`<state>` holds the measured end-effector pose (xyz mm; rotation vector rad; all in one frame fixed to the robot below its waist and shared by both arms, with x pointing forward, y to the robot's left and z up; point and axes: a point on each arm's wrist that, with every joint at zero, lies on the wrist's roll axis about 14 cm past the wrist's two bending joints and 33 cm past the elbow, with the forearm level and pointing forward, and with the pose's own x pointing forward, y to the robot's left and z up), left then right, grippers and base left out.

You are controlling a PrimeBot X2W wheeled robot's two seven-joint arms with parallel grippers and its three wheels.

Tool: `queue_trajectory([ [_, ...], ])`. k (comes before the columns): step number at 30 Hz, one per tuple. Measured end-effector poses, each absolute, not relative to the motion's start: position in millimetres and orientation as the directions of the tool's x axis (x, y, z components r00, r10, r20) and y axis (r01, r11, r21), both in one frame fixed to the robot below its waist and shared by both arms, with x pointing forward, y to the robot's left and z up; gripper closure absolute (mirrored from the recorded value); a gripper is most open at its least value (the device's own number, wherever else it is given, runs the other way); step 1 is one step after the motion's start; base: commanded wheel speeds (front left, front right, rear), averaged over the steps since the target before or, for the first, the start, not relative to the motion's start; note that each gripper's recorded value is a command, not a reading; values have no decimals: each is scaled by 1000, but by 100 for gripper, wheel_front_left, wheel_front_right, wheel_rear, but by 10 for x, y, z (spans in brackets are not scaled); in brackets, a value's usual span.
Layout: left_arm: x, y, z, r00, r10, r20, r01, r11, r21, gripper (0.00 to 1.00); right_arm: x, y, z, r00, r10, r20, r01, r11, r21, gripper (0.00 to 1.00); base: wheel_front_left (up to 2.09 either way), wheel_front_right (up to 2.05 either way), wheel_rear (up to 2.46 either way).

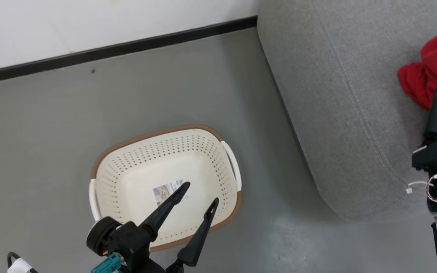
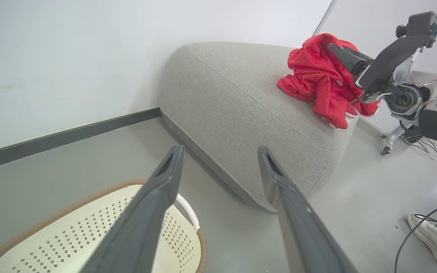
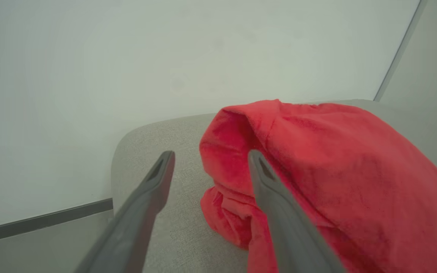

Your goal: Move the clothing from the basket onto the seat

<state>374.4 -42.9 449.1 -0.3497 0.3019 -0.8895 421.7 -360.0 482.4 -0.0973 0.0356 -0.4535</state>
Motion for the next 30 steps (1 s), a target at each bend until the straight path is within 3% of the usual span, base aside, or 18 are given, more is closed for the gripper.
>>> queue_trajectory([
  [14, 3911, 194, 4597, 819, -562, -116, 486, 787, -379, 0, 4183, -2901, 4649, 962, -267, -52, 268, 964, 2, 0, 0, 0, 0],
  [30, 3653, 1097, 4681, 963, -246, -113, 198, 924, -326, 0, 4068, -2168, 4634, 996, -78, -53, 82, 995, 62, 0, 0, 0, 0],
])
